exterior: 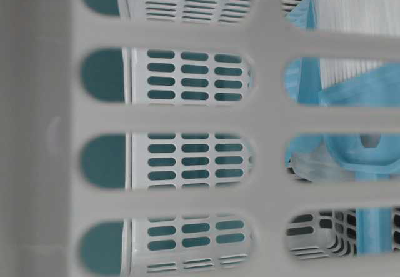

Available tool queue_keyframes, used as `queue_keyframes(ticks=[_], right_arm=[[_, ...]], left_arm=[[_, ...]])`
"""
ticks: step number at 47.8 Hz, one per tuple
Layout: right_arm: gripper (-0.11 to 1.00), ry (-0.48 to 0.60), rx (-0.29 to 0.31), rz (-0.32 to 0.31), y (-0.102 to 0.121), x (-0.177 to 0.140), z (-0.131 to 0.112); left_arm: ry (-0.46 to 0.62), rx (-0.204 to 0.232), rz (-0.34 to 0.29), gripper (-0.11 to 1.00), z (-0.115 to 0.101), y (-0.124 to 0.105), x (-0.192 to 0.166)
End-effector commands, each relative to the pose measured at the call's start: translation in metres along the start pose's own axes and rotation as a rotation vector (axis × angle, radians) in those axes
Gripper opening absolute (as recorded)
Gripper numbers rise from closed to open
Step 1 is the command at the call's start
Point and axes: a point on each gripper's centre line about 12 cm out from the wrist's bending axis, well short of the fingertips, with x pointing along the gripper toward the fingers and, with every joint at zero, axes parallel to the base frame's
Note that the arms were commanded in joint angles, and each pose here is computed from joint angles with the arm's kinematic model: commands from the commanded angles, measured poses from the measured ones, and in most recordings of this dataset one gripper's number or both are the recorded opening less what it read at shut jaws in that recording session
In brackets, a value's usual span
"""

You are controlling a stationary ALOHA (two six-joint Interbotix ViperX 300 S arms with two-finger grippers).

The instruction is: Pick up the hand brush from the shopping basket with the left arm.

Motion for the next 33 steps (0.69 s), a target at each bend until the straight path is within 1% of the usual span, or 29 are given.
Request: queue_keyframes(ticks=[1, 3, 5, 8, 13, 21, 33], right_arm=[[0.00, -0.012, 0.009, 0.000, 0.000, 0.004, 0.006], [0.00, 0.008, 0.019, -0.003, 0.000, 0.004, 0.005], [0.00, 0.055, 0.026, -0.004, 0.000, 0.005, 0.002], [0.00, 0.121, 0.035, -0.004, 0.000, 0.005, 0.000], [0.00, 0.186, 0.044, -0.005, 0.000, 0.005, 0.003], [0.00, 0.186, 0.041, -0.002, 0.001, 0.007, 0.013], [0.00, 0.195, 0.046, -0.002, 0.001, 0.006, 0.013]], left_arm=[[-0.011, 0.020, -0.025, 0.06, 0.013, -0.004, 0.007], [0.005, 0.014, -0.024, 0.04, 0.016, -0.004, 0.010], [0.032, 0.006, -0.023, 0.00, 0.018, -0.004, 0.014], [0.072, -0.006, -0.026, 0.00, 0.023, -0.005, 0.020], [0.177, -0.017, -0.032, 0.00, 0.034, -0.008, 0.034], [0.389, -0.003, -0.046, 0.00, 0.039, -0.014, 0.059], [0.657, 0.010, -0.064, 0.00, 0.038, -0.025, 0.101]])
